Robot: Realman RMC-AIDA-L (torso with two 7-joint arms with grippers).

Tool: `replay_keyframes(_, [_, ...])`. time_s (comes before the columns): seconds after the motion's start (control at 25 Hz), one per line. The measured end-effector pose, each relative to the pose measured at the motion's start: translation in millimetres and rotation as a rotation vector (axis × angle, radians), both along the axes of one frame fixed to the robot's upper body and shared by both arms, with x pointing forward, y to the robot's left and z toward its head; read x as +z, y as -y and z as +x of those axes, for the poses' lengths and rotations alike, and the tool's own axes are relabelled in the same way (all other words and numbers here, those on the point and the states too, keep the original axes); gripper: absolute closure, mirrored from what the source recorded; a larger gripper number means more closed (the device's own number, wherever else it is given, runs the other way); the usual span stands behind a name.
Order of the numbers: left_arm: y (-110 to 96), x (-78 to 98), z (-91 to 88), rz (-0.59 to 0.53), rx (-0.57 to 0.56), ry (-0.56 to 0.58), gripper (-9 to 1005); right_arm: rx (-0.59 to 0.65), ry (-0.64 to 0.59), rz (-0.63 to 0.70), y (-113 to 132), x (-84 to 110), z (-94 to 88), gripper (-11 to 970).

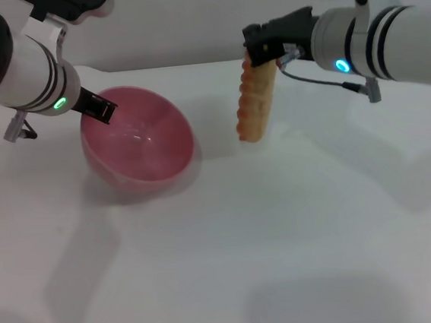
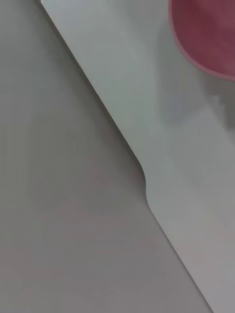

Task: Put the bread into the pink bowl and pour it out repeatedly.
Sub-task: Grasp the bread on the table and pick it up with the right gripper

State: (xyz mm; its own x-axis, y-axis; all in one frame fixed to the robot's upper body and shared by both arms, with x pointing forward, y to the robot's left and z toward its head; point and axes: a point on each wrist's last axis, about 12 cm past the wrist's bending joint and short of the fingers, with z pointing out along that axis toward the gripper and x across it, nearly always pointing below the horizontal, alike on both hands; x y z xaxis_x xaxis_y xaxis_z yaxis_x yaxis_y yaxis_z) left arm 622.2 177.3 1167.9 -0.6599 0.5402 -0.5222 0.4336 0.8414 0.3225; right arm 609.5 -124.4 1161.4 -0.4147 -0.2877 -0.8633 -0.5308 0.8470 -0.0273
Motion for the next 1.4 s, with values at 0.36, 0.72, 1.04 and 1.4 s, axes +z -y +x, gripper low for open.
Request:
replay_keyframes(0.36, [4.4, -3.6, -2.2, -0.012, -0.025, -0.017, 958, 0.019, 0.068, 0.013, -1.5, 30.7, -12.0, 960])
replay_keyframes(0.72, [18.5, -8.4, -6.7, -0.045, -0.086, -0.035, 958, 0.05, 0.09, 0.007, -9.0, 41.3, -19.1, 959])
replay_keyframes(1.04, [16.7, -9.1, -7.6, -0.038, -0.081, -0.044, 957, -0.124, -0.067, 0.034, 29.5, -9.5, -2.3, 874])
replay_keyframes(1.4, [18.2, -7.5, -7.3, -0.031, -0.088, -0.042, 957, -0.19, -0.064, 0.101, 51.7, -17.0, -8.9, 748])
